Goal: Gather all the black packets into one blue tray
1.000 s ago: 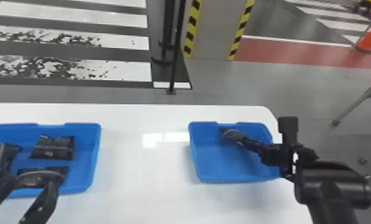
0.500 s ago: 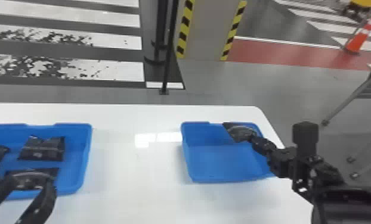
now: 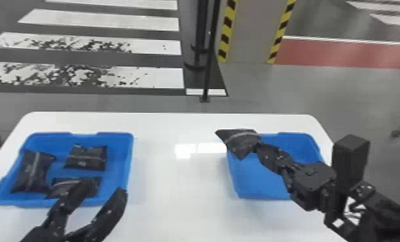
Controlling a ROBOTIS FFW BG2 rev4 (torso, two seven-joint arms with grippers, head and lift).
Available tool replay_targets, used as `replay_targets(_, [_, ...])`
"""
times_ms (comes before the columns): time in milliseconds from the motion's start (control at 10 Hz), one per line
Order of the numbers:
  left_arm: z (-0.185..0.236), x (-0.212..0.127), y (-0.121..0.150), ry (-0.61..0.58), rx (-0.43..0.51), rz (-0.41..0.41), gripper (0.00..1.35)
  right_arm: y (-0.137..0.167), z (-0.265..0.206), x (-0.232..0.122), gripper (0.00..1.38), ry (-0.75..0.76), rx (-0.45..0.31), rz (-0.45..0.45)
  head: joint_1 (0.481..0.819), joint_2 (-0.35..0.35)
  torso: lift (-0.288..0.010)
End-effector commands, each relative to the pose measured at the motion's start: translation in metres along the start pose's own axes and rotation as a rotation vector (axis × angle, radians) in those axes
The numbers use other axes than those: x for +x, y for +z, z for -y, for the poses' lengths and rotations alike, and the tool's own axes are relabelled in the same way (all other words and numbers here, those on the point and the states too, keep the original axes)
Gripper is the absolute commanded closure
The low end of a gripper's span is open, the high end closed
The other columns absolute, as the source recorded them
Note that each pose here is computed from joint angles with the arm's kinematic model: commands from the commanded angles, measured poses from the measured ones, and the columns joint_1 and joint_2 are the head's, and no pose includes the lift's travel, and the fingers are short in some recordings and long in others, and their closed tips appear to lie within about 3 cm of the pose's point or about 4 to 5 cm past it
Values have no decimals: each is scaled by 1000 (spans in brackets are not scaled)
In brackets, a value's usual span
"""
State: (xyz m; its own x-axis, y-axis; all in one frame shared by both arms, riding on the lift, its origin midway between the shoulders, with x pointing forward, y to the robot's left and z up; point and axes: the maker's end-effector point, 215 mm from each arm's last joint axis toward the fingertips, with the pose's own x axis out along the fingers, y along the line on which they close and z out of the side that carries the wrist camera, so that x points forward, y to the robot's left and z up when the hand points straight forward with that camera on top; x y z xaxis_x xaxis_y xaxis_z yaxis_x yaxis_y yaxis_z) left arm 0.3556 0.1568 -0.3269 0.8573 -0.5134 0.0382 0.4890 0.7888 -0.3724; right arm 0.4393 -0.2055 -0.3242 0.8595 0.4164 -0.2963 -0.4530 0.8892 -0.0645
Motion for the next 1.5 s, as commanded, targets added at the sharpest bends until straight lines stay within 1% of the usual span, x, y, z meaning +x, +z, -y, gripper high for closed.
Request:
replay_targets(0, [16, 13, -5, -48, -76, -6, 317, 15, -35, 1, 1282, 70, 11, 39, 695, -72, -110])
replay_targets(100, [28, 23, -5, -84, -119, -5, 317, 20, -51, 2, 1282, 103, 16, 57, 695, -62, -110])
replay_targets(200, [48, 37, -9, -140, -203, -5, 317, 28, -63, 3, 1282, 130, 13, 79, 695, -52, -110])
replay_targets(300, [62, 47, -8, -187, -228, 0, 317, 31, -74, 5, 1282, 152, 14, 88, 695, -55, -110])
replay_targets(500, [91, 66, -3, -288, -303, 25, 305, 27, -91, 9, 1282, 189, 20, 81, 695, -74, -110])
replay_targets(600, [96, 71, 2, -311, -298, 35, 305, 25, -94, 10, 1282, 198, 23, 78, 695, -85, -110])
replay_targets(800, [95, 77, 6, -322, -353, 65, 305, 24, -100, 11, 1282, 211, 14, 73, 695, -98, -110])
replay_targets(900, [95, 82, 4, -326, -418, 86, 305, 24, -109, 12, 1282, 229, 12, 72, 695, -96, -110])
replay_targets(1200, [84, 96, -7, -318, -453, 85, 311, 29, -128, 12, 1282, 273, 7, 82, 695, -74, -110])
replay_targets(1300, [83, 99, -4, -320, -458, 97, 320, 30, -133, 12, 1282, 285, 10, 83, 695, -69, -110])
replay_targets(1400, [83, 101, -3, -320, -457, 101, 378, 30, -136, 12, 1282, 291, 11, 84, 695, -61, -110])
